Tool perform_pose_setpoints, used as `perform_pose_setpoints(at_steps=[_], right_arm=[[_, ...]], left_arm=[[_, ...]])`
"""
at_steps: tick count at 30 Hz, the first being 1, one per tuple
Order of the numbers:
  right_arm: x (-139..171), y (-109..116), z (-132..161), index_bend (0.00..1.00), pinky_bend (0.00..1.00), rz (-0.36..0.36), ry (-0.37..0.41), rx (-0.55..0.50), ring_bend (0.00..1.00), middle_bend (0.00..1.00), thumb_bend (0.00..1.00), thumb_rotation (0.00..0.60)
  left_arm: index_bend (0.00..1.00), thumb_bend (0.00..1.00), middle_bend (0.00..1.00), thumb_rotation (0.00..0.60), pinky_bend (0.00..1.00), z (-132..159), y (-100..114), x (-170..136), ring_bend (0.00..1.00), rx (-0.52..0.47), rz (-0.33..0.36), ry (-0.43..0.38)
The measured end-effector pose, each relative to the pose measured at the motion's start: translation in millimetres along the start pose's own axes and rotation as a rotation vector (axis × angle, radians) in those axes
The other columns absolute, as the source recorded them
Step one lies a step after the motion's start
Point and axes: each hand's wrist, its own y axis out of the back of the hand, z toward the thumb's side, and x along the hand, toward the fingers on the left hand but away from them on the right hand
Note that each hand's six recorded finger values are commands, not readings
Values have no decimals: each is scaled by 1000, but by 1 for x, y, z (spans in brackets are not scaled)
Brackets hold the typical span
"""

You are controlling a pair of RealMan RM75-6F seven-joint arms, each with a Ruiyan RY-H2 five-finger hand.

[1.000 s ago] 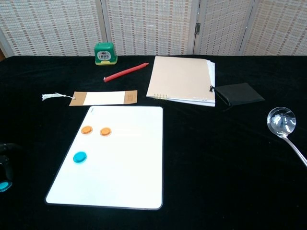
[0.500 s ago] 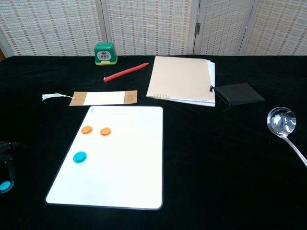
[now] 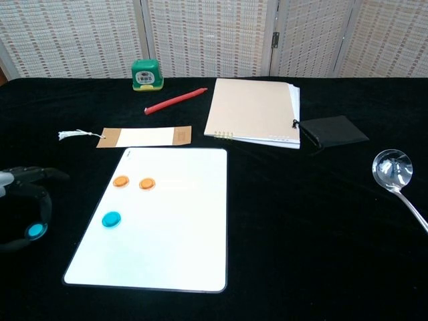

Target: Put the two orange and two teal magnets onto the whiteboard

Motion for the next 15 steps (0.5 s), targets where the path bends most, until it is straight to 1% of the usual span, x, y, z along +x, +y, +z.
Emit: perform_pose_setpoints(at_steps=[7, 11, 15], right_arm=[[1, -2, -4, 0, 0, 2, -11, -5, 0, 0, 372, 600], [2, -1, -5, 0, 0, 1, -15, -3, 0, 0, 371, 600], [2, -1, -6, 0, 0, 2, -21, -1, 0, 0, 371, 600]], left_arm=[[485, 394, 107, 600, 0, 38, 17, 43, 0, 24, -13, -108], [480, 394, 106, 600, 0, 62, 22, 65, 0, 26, -27, -152], [477, 393, 107, 600, 0, 81, 21, 79, 0, 25, -46, -184]])
